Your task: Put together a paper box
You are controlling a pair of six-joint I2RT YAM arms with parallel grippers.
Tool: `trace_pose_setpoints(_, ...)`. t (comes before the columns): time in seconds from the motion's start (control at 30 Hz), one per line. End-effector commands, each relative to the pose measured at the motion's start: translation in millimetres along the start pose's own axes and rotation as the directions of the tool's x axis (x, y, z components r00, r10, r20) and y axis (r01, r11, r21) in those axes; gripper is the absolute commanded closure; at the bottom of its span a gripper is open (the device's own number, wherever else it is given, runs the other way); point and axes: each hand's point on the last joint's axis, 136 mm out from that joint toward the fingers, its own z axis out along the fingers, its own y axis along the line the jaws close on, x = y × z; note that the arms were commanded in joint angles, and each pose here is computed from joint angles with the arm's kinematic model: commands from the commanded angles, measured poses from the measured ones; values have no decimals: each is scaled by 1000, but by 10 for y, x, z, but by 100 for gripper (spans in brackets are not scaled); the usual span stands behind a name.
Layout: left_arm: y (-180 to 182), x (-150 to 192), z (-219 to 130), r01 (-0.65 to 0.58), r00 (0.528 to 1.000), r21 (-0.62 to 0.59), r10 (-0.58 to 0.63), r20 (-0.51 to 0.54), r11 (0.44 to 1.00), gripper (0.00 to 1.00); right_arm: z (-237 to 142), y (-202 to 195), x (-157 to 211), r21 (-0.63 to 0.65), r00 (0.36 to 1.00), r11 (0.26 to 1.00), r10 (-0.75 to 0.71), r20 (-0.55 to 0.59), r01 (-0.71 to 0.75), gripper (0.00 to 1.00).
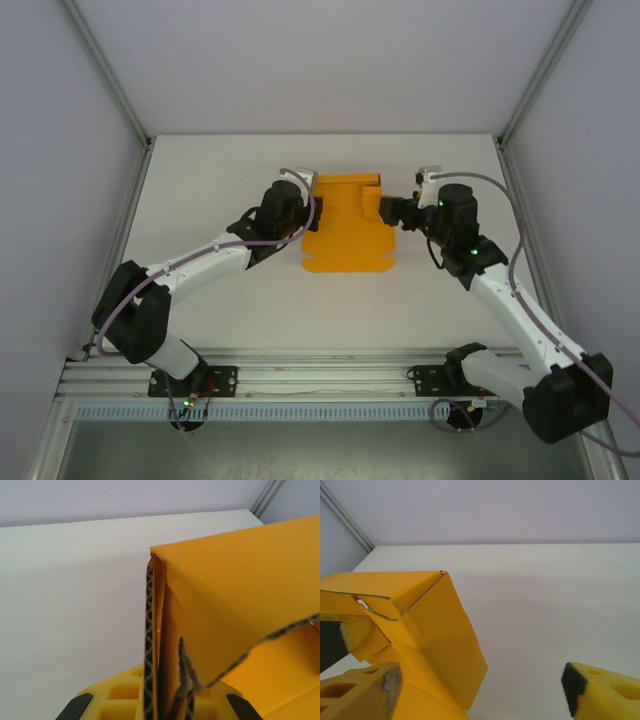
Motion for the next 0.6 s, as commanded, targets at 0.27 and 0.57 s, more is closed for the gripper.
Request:
trace_pose_setpoints(0.27,139,611,209,-9,989,-26,5,-148,1000,100,283,-78,865,-75,957,989,101,-272,-126,42)
trace_pose_setpoints(0.57,243,1018,388,-24,969,-51,10,-248,998,100,554,-231,1310,-31,910,988,124,-395,-148,61)
